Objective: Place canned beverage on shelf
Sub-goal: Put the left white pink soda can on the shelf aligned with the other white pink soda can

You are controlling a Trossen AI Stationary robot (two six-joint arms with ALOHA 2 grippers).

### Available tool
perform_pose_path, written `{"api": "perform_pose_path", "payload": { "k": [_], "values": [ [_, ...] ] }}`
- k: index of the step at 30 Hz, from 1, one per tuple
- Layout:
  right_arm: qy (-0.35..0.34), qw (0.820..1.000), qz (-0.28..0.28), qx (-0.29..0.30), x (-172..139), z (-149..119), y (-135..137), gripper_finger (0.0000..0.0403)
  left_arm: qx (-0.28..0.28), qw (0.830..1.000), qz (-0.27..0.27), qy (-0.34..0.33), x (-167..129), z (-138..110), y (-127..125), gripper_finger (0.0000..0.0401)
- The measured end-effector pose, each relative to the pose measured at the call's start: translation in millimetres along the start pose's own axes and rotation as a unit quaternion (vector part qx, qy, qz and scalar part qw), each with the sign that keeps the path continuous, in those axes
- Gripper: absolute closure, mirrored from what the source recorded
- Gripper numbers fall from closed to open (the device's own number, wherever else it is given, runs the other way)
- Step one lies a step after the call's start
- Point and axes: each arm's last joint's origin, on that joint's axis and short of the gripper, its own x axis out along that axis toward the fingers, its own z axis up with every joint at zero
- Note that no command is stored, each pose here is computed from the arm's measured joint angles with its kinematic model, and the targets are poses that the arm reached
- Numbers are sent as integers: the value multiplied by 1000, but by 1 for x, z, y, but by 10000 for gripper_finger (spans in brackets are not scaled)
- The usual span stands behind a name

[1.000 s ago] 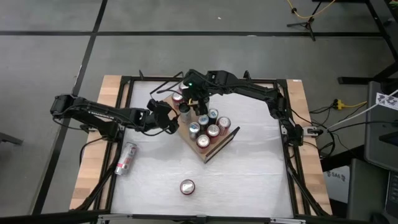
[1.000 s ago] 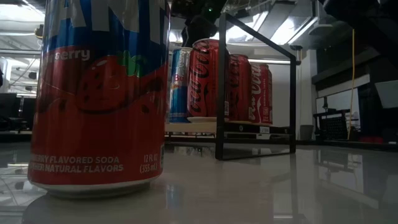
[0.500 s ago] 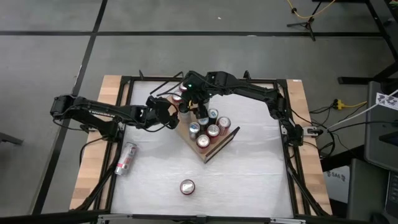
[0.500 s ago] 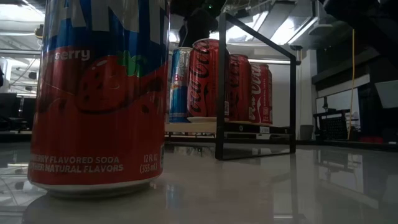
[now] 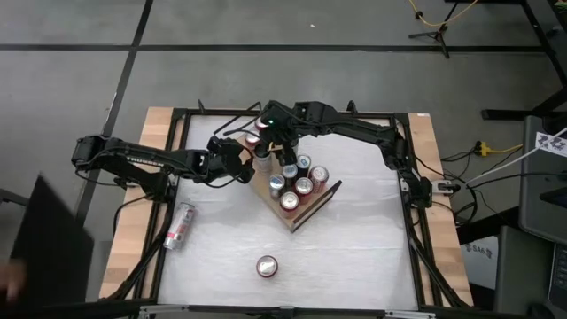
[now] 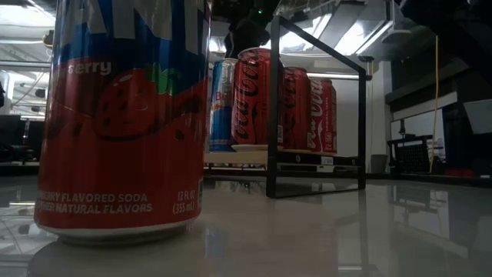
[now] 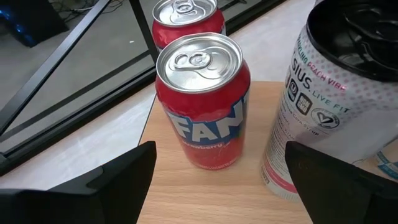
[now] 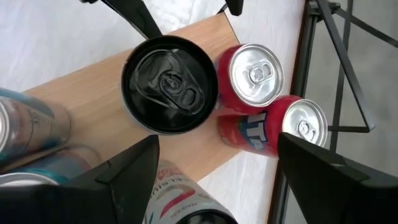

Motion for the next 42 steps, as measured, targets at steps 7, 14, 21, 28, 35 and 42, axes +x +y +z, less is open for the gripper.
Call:
{"api": "perform_pose_path", "payload": {
  "k": [7, 14, 21, 28, 35, 42],
  "values": [
    [12, 999, -27, -15, -4, -1, -2, 86, 3, 1000, -15, 10, -1, -1, -1, 51],
    [33, 997, -67, -26, -4, -1, -5, 86, 4, 999, -33, 22, -1, -2, -2, 51],
    [4, 998, -53, -33, 1, 2, -5, 86, 4, 999, -33, 21, -1, -2, -2, 51],
    [-15, 999, -24, -34, 1, 3, -3, 86, 1, 999, -33, 16, -1, -1, -3, 51],
    [-20, 999, -9, -38, 0, 5, 2, 86, -2, 999, -33, 13, -1, 0, -3, 51],
    [-12, 999, 3, -44, 0, 7, 10, 86, -10, 999, -31, 9, -1, 0, -3, 51]
  ]
}}
